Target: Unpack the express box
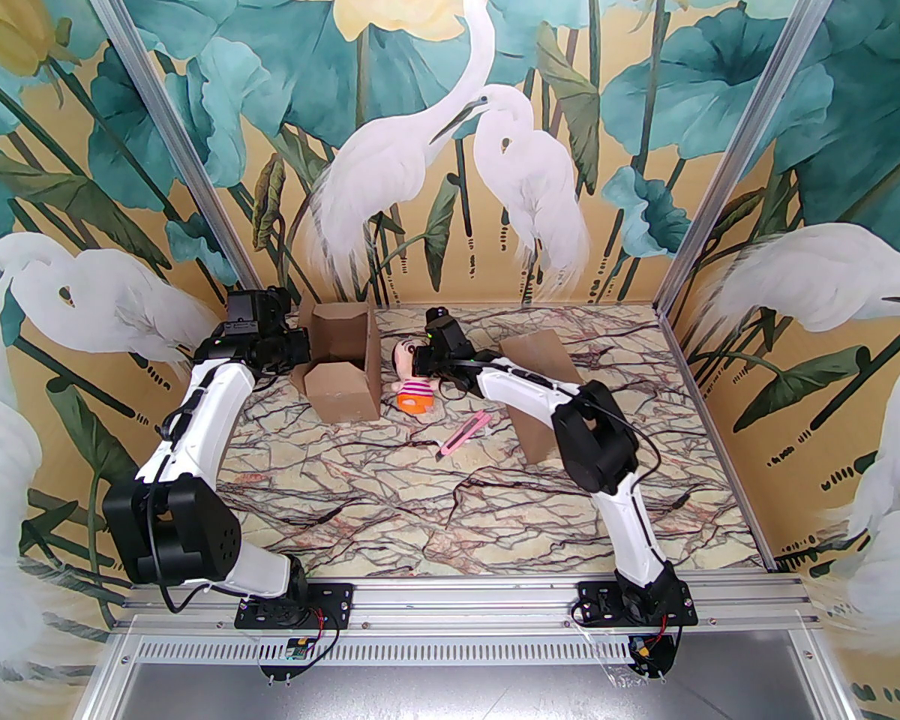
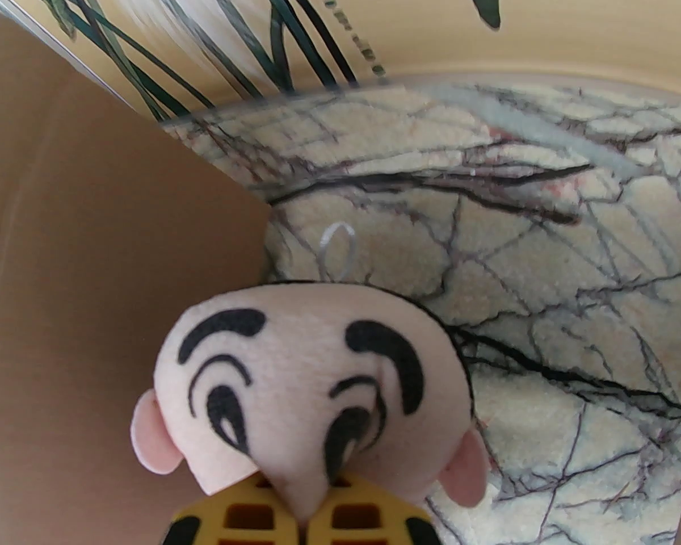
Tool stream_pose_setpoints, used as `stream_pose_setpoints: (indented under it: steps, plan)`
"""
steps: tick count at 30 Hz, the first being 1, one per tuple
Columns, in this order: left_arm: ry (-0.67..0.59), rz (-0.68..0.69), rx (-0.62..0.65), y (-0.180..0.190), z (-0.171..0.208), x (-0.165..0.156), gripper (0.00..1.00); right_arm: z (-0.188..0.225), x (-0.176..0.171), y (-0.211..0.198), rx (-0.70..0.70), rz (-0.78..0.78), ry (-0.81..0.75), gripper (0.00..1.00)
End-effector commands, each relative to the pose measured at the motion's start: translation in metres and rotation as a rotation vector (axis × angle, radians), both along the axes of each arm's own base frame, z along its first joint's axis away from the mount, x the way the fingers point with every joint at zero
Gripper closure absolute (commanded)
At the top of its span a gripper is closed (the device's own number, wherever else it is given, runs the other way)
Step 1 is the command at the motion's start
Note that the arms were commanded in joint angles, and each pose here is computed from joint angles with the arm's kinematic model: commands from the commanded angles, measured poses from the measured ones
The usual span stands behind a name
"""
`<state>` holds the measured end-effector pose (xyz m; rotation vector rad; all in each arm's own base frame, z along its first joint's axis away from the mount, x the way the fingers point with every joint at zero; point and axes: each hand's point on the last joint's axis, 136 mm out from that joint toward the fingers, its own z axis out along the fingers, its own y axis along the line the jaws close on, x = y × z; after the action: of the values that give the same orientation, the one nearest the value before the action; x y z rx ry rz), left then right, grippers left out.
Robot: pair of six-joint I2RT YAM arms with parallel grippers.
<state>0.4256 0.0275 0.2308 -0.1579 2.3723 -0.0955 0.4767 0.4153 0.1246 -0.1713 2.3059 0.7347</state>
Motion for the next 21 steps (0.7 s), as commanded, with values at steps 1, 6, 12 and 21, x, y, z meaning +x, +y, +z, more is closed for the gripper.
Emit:
stream_pose_setpoints:
  steps: [1,6,12,21]
  plan:
    - [0.023,-0.048,-0.024,-0.005,-0.003,0.000,0.93,0.002,0.002,0.015,0.013,0.024,0.033,0.93]
    - [-0.005,-0.044,-0.021,-0.005,0.010,0.001,0.79,0.004,0.009,0.015,-0.041,0.035,0.010,0.58]
    - [-0.082,-0.028,-0.029,-0.005,0.044,-0.002,0.52,0.051,0.008,0.003,-0.079,0.087,-0.077,0.35]
    - [-0.209,-0.078,-0.103,-0.034,0.105,-0.035,0.39,0.151,-0.032,-0.080,-0.157,0.098,-0.192,0.08]
